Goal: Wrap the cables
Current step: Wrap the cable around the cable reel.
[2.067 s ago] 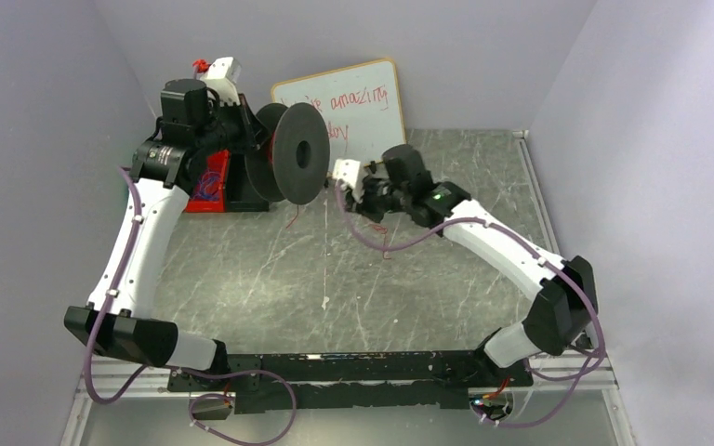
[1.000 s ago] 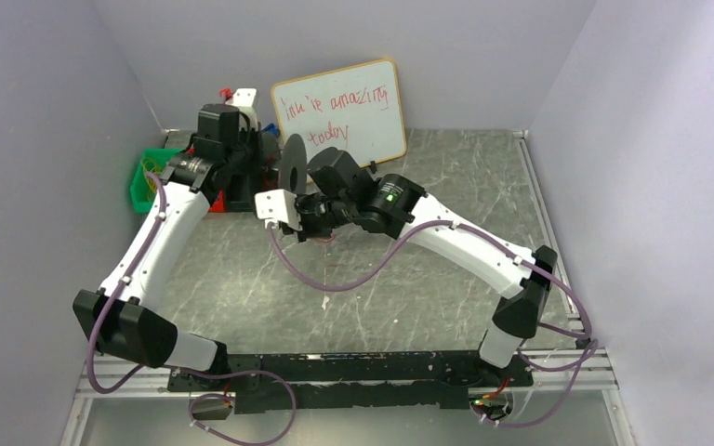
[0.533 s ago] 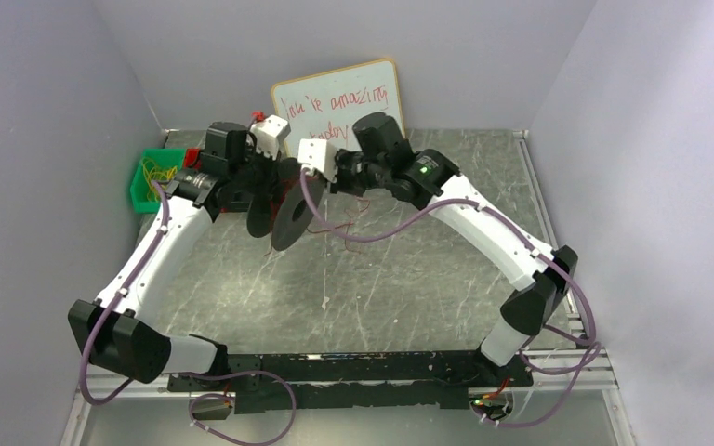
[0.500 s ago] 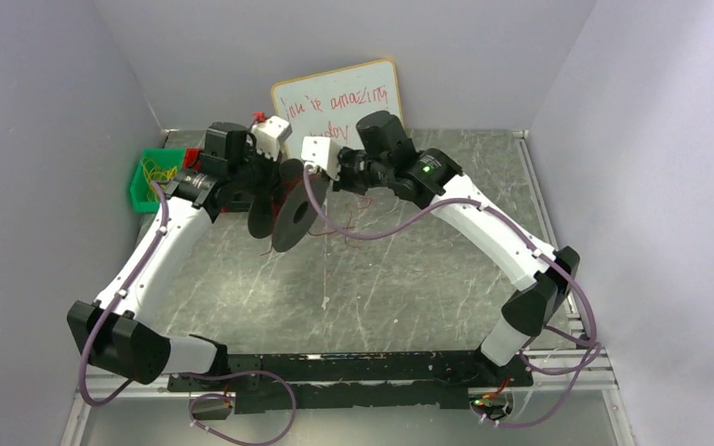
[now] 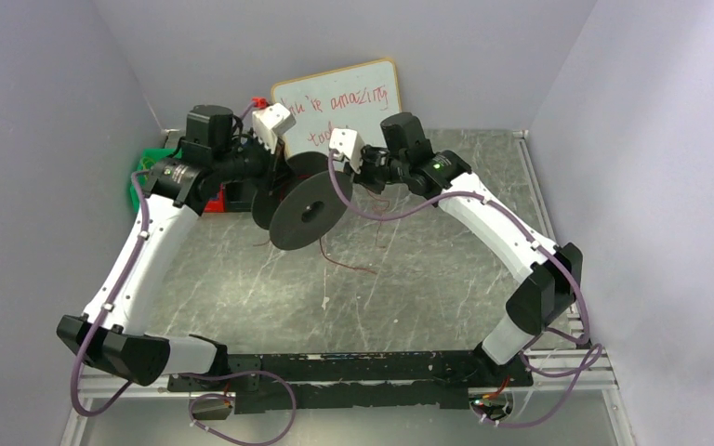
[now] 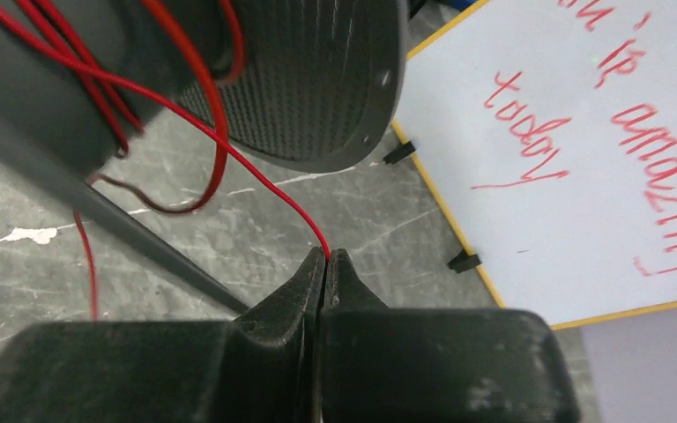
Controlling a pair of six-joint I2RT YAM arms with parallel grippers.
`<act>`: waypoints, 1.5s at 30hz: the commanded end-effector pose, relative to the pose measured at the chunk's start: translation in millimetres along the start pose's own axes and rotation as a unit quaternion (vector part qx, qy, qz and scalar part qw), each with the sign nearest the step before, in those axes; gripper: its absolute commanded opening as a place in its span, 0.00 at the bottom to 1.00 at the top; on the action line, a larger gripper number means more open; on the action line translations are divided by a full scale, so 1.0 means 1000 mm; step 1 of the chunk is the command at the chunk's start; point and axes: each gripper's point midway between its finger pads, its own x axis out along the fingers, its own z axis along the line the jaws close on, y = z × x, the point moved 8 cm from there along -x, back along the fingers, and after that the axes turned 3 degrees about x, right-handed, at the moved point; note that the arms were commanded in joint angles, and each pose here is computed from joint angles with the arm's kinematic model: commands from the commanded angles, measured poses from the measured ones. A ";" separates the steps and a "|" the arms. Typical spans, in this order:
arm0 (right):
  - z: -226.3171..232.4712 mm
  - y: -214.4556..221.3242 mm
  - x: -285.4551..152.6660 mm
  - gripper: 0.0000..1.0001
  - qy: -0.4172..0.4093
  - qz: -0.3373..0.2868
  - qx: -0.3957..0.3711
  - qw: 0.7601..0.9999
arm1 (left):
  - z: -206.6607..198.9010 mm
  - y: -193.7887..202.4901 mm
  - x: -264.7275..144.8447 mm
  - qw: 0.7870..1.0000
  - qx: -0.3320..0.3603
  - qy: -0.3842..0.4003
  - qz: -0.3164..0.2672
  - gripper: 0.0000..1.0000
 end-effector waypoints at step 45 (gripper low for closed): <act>0.042 0.018 -0.037 0.99 -0.096 -0.251 0.113 0.957 | 0.010 -0.132 -0.078 0.963 -0.115 -0.047 -0.237 0.03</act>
